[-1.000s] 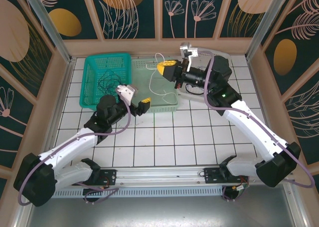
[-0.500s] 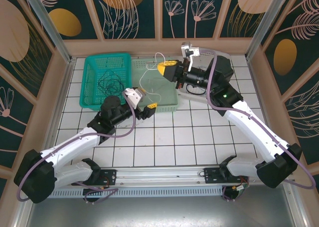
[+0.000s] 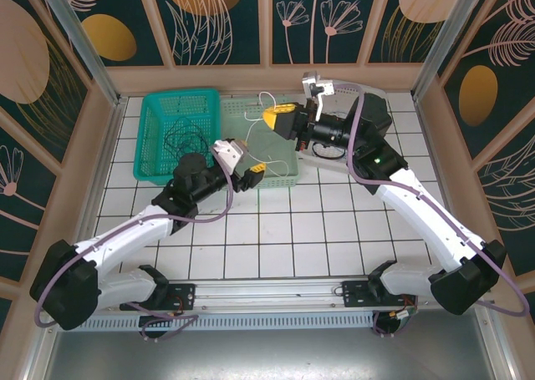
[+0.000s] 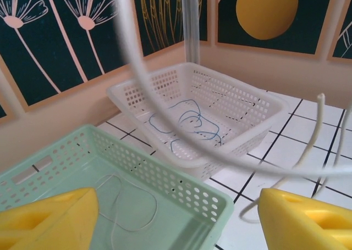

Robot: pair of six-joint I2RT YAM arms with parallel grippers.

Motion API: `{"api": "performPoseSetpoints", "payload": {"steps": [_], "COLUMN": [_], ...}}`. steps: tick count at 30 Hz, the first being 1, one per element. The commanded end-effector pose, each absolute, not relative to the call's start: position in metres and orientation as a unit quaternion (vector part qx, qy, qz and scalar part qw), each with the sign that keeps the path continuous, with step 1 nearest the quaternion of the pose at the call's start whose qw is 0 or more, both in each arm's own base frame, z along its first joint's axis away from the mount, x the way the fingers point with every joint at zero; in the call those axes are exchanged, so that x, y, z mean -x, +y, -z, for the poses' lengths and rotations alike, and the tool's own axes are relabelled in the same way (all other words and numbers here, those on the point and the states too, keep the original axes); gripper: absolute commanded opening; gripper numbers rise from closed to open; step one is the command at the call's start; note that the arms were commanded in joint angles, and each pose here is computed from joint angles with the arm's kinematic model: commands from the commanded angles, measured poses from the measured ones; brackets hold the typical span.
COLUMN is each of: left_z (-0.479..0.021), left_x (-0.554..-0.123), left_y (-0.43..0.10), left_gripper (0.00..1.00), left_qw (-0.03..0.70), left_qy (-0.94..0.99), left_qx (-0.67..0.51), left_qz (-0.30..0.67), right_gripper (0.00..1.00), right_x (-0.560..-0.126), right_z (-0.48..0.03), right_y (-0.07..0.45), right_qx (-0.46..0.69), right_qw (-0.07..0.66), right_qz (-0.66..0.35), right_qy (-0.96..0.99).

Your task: Untangle the cables

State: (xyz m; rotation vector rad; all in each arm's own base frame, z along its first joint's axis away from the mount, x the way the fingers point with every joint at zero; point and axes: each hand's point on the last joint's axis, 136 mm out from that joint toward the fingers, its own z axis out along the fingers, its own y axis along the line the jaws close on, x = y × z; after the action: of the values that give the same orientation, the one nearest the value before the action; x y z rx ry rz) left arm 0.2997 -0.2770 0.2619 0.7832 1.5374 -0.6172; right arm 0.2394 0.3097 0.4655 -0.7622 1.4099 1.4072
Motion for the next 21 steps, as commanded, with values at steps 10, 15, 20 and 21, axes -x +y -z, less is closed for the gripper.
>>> {"api": "performPoseSetpoints", "payload": {"steps": [10,15,20,21], "left_z": [-0.286,-0.285,-0.283,-0.284], "left_x": [-0.294,-0.297,-0.309,-0.310], "left_y": [-0.297,-0.297,-0.291,-0.289], "left_gripper": [0.72,0.49,0.18,0.17], "left_qw": [0.624,0.623,0.629,0.631], "left_qy": [0.626,0.629,0.648,0.650], "left_qx": [-0.358,-0.356,-0.325,-0.319], "left_qz": [0.301,0.298,0.280,0.278], "right_gripper": [0.00,0.00,0.00,0.00], "right_x": [-0.236,-0.234,-0.232,-0.232], "right_z": [-0.489,-0.490,-0.492,-0.492], "right_y": [0.304,0.304,0.302,0.301], "right_qx": [0.317,0.318,0.319,0.318], "right_qw": [0.507,0.504,0.507,0.509], "right_qz": [-0.580,-0.586,-0.584,-0.583], "right_qy": [0.553,0.549,0.547,0.548]}}
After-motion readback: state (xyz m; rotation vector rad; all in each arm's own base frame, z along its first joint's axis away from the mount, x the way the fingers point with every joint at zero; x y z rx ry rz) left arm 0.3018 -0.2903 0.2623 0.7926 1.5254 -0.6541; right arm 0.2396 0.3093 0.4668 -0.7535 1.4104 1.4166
